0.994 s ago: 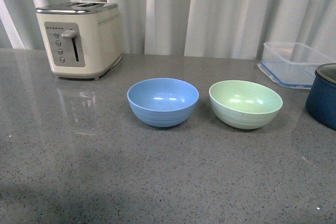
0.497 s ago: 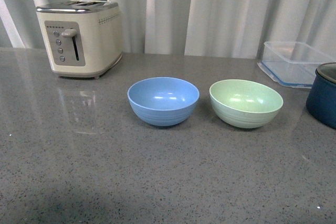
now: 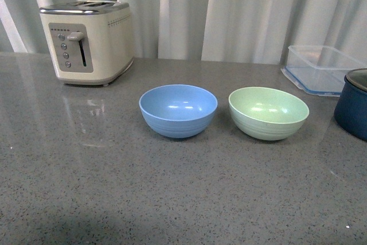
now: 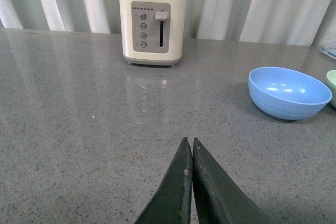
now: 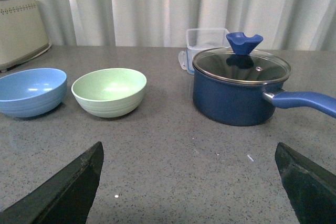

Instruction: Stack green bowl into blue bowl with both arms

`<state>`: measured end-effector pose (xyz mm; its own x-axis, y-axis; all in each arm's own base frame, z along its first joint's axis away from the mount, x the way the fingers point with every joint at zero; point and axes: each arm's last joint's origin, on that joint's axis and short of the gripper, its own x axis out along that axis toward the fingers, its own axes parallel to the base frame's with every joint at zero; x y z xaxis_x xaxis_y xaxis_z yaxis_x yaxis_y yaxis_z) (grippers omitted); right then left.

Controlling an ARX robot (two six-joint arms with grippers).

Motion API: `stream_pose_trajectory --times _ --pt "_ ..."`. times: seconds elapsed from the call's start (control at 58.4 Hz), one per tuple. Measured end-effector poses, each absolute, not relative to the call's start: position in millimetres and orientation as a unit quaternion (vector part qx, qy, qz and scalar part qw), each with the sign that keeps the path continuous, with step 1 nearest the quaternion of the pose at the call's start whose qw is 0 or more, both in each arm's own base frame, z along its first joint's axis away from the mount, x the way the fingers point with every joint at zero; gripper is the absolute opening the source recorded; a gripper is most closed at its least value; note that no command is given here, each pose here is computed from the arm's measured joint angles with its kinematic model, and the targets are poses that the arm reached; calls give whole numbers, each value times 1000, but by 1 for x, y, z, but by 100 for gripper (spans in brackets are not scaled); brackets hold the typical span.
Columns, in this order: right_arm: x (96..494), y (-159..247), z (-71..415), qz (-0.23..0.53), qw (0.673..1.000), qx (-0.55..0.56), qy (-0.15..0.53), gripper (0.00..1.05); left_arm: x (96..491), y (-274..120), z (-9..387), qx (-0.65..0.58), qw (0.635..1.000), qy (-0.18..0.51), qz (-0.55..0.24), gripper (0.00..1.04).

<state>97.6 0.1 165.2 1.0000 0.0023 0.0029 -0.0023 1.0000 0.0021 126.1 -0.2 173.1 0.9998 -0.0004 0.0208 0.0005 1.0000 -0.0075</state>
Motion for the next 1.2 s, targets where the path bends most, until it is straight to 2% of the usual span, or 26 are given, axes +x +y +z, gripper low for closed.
stream_pose_trajectory --times 0.771,0.857,1.165,1.2 --pt "98 0 165 1 1000 1 -1 95 107 0 173 -4 1000 -12 0 4" --pt "98 0 165 1 1000 1 -1 95 100 0 169 -4 1000 5 0 4" --pt "98 0 165 1 1000 1 -1 95 97 0 171 -4 1000 -9 0 4" --pt "98 0 165 1 1000 1 -1 95 97 0 171 -4 1000 -9 0 8"
